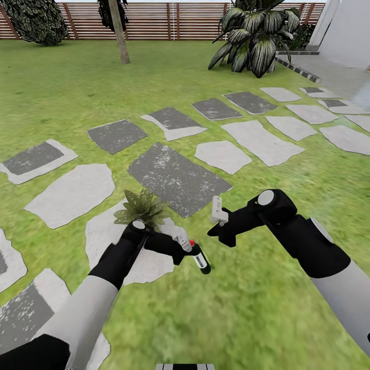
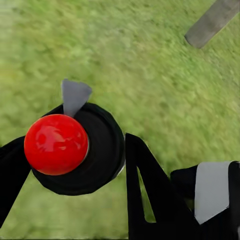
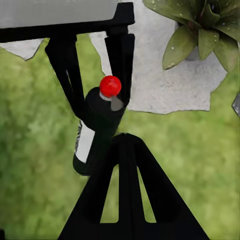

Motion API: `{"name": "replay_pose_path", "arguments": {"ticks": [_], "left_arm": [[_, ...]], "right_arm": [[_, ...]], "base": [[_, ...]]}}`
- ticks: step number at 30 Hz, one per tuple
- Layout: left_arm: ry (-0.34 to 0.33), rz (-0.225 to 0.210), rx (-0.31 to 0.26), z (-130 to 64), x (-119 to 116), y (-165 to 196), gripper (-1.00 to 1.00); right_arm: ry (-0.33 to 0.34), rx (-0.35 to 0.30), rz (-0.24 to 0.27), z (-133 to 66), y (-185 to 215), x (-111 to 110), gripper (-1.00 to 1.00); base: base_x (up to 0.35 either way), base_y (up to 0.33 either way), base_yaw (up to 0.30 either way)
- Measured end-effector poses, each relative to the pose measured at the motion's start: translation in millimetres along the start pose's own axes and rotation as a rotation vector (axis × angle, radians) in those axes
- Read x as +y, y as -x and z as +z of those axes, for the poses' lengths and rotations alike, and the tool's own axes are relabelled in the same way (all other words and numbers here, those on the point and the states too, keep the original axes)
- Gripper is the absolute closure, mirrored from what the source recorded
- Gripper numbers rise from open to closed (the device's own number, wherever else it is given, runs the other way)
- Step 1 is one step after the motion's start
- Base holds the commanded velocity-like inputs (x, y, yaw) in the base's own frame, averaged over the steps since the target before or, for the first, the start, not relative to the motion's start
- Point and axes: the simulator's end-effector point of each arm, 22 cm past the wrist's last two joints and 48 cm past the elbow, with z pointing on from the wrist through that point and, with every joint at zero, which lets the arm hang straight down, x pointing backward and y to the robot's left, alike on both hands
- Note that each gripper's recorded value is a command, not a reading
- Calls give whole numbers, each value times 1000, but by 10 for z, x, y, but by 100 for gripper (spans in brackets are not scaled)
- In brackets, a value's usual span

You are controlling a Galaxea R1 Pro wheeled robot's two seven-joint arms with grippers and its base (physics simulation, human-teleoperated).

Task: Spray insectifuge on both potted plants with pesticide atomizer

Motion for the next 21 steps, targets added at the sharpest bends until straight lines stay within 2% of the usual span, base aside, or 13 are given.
{"name": "replay_pose_path", "arguments": {"ticks": [4,8,11,12,13,14,15,16,17,19,21], "left_arm": [[31,-25,39,-154,153,-323,100],[98,-94,95,-517,406,-884,100],[135,-136,99,-727,498,-1187,100],[142,-151,98,-768,502,-1282,100],[145,-173,101,-788,473,-1421,100],[144,-187,104,-787,441,-1509,100],[142,-194,106,-781,420,-1553,100],[140,-208,111,-770,383,-1638,100],[147,-220,118,-763,364,-1726,100],[194,-240,139,-761,392,-1919,100],[247,-262,162,-750,415,-2124,100]], "right_arm": [[0,4,2,-3,-21,0,100],[-15,12,26,-48,-118,-64,100],[-79,-12,101,-265,-271,-311,100],[-104,-22,140,-355,-371,-399,100],[-140,-30,202,-471,-572,-496,100],[-167,-14,244,-533,-774,-540,100],[-181,2,264,-555,-897,-553,100],[-206,37,300,-575,-1138,-554,100],[-230,73,335,-592,-1378,-541,-100],[-272,126,410,-632,-1822,-475,-100],[-337,149,465,-727,-2149,-485,-100]], "base": [[0,0,0],[0,0,0],[0,0,0],[0,0,0],[0,0,0],[0,0,0],[0,0,0],[0,0,0],[0,0,0],[0,0,0],[0,0,0]]}}
